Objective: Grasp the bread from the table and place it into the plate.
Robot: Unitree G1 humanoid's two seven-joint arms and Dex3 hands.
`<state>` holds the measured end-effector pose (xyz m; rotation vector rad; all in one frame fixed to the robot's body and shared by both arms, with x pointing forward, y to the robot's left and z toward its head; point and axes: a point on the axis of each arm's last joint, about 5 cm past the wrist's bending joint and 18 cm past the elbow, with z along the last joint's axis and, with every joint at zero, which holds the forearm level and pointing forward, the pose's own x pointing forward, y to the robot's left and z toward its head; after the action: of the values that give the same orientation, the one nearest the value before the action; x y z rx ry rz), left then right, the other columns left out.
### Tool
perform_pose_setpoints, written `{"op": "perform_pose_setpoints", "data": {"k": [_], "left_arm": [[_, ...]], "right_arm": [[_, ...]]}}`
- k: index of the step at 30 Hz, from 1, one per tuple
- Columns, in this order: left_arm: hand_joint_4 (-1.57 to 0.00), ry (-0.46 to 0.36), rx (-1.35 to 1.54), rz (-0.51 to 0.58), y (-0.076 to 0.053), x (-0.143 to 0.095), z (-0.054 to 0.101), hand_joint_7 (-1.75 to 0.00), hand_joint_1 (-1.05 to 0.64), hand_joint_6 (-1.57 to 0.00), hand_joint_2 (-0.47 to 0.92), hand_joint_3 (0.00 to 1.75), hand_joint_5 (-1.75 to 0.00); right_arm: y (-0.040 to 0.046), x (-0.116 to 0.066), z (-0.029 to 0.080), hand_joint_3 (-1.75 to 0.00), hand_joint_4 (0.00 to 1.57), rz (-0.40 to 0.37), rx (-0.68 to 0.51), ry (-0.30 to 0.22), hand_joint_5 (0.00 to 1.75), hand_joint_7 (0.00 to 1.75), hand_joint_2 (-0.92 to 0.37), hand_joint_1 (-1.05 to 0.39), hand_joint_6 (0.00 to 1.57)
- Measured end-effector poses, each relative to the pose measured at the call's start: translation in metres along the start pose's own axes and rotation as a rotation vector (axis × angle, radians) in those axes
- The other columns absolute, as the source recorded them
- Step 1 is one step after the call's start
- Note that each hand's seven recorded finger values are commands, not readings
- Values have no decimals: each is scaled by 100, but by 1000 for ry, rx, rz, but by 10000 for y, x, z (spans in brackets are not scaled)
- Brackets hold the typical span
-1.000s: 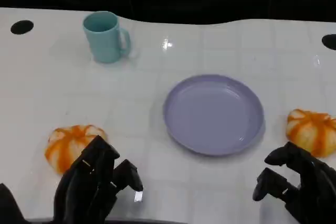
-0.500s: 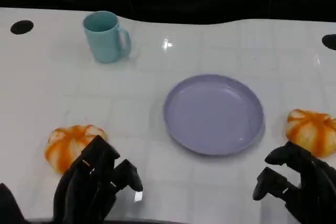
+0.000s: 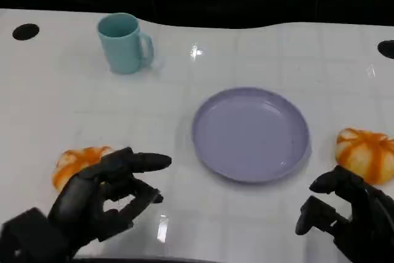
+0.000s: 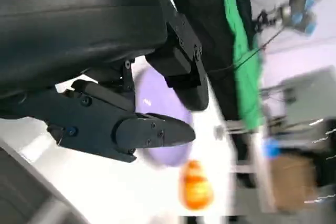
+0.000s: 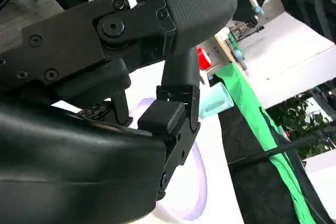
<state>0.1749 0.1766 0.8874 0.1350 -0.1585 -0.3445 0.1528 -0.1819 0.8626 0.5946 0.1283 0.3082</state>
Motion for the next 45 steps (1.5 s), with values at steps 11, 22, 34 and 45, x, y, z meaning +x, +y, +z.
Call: {"op": "perform_pose_setpoints", "data": {"k": [11, 22, 34, 45], "left_arm": [[-12, 28, 837, -15, 159, -25, 360, 0, -55, -22, 92, 16, -38], [-6, 228, 1250, -54, 169, 20, 610, 0, -50, -16, 87, 0, -13], [-1, 340, 1276, -146, 227, 313, 643, 0, -42, -12, 85, 1, -7], [-2, 466, 1277, -297, 233, 640, 315, 0, -56, -6, 84, 0, -4]], "right_arm": [[-5, 1, 0, -18, 75, 6, 0, 0, 154, 103, -92, -52, 83], [-6, 2, 1, -17, 74, 8, -1, 0, 153, 103, -92, -52, 83], [-6, -2, -2, -18, 74, 9, -1, 2, 155, 102, -92, -52, 83], [-4, -10, -5, -17, 74, 8, 0, 2, 155, 102, -92, -51, 84]]}}
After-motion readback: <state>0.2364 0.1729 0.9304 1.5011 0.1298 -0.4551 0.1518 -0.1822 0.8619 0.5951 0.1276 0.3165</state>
